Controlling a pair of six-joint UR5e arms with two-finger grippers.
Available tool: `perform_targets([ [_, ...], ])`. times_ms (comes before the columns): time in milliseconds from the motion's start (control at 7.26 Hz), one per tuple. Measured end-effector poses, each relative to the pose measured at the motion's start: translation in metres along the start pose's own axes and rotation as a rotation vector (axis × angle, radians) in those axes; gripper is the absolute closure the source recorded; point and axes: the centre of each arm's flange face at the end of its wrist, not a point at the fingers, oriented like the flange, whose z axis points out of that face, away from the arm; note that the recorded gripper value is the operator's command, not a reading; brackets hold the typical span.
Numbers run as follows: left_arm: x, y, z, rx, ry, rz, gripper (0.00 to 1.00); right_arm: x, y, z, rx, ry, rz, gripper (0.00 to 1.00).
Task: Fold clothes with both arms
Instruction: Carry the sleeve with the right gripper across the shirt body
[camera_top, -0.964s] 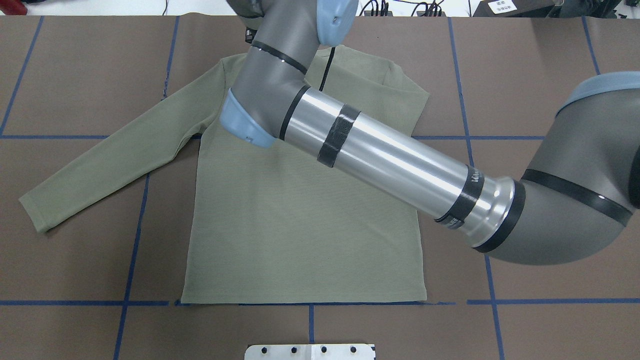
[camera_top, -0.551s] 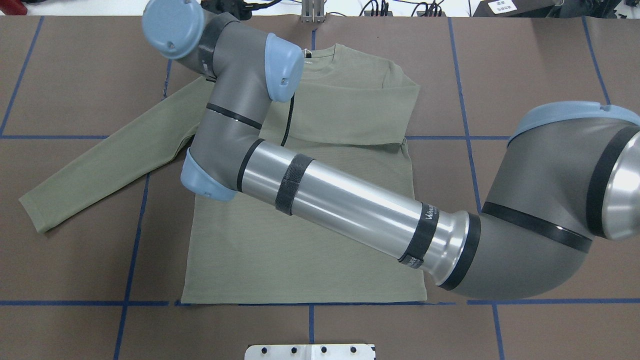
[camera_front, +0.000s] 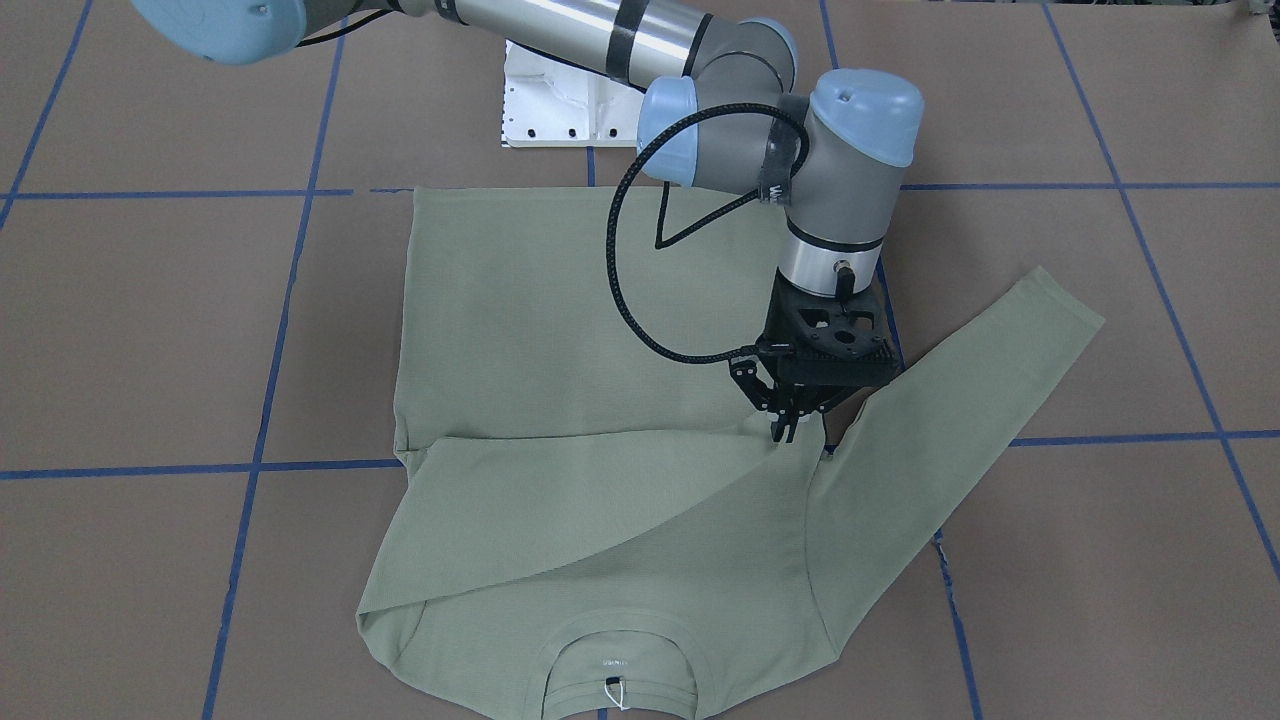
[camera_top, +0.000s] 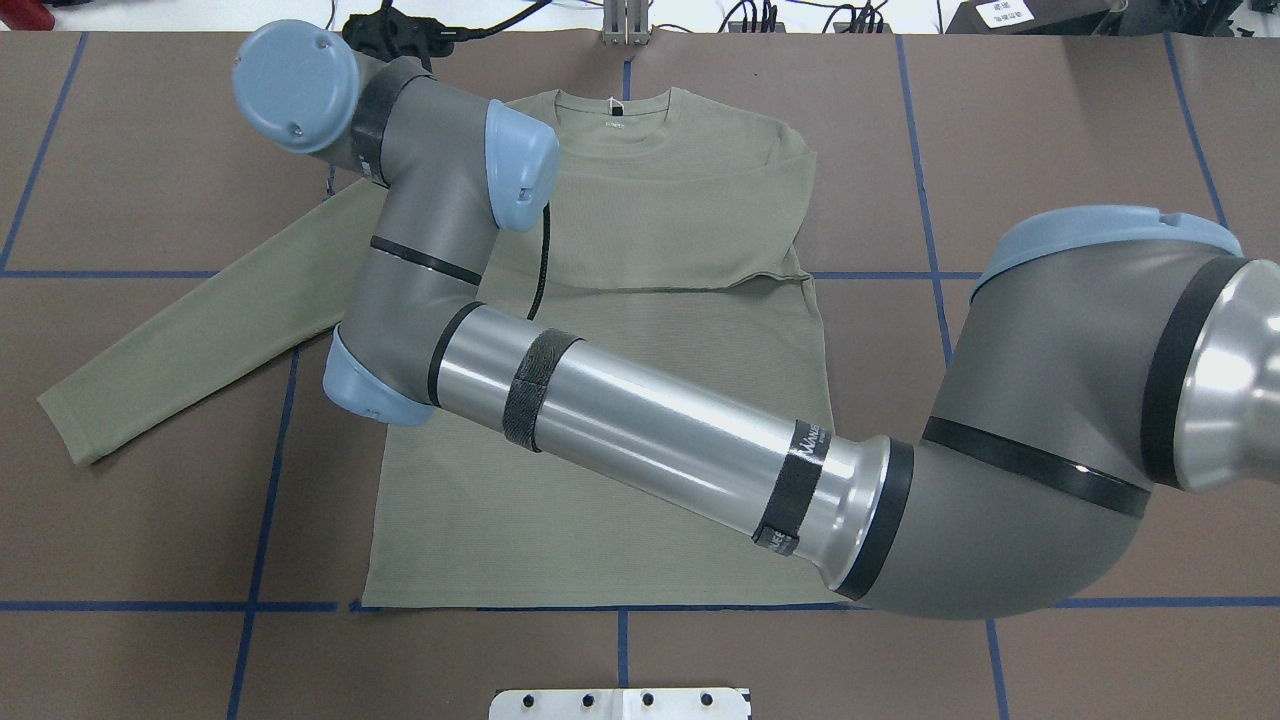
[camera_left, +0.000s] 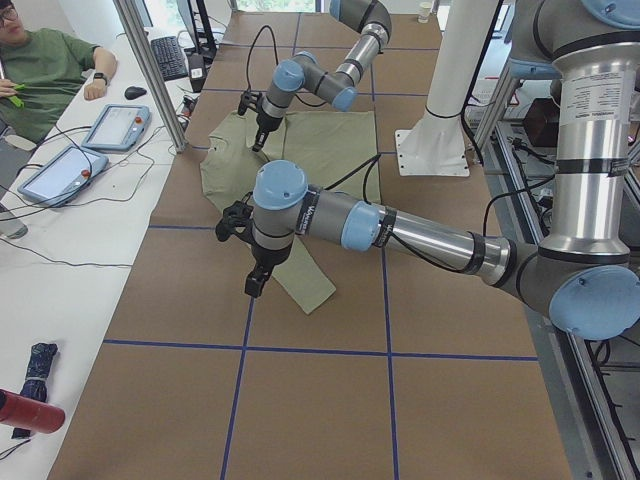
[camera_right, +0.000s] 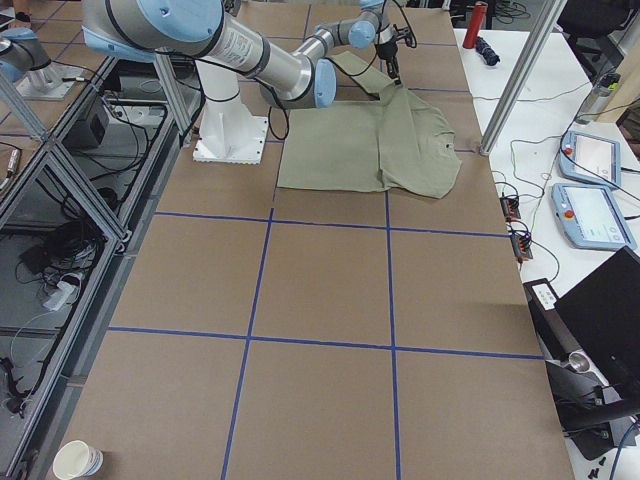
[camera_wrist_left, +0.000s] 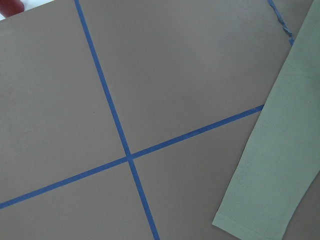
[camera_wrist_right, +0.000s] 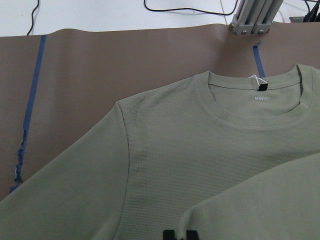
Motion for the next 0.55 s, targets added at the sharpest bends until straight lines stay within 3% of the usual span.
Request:
perform_targets([
  [413,0.003,-0.011,-0.002,0.018,-0.002,0.019,0.0,-0.011,-0.008,-0.018,-0.005,-0.032,0.014,0.0],
  [551,0.004,-0.031,-0.002,0.054,-0.004,0.034,0.0,-0.004,-0.022,-0.019,-0.055,-0.044,0.039,0.0],
])
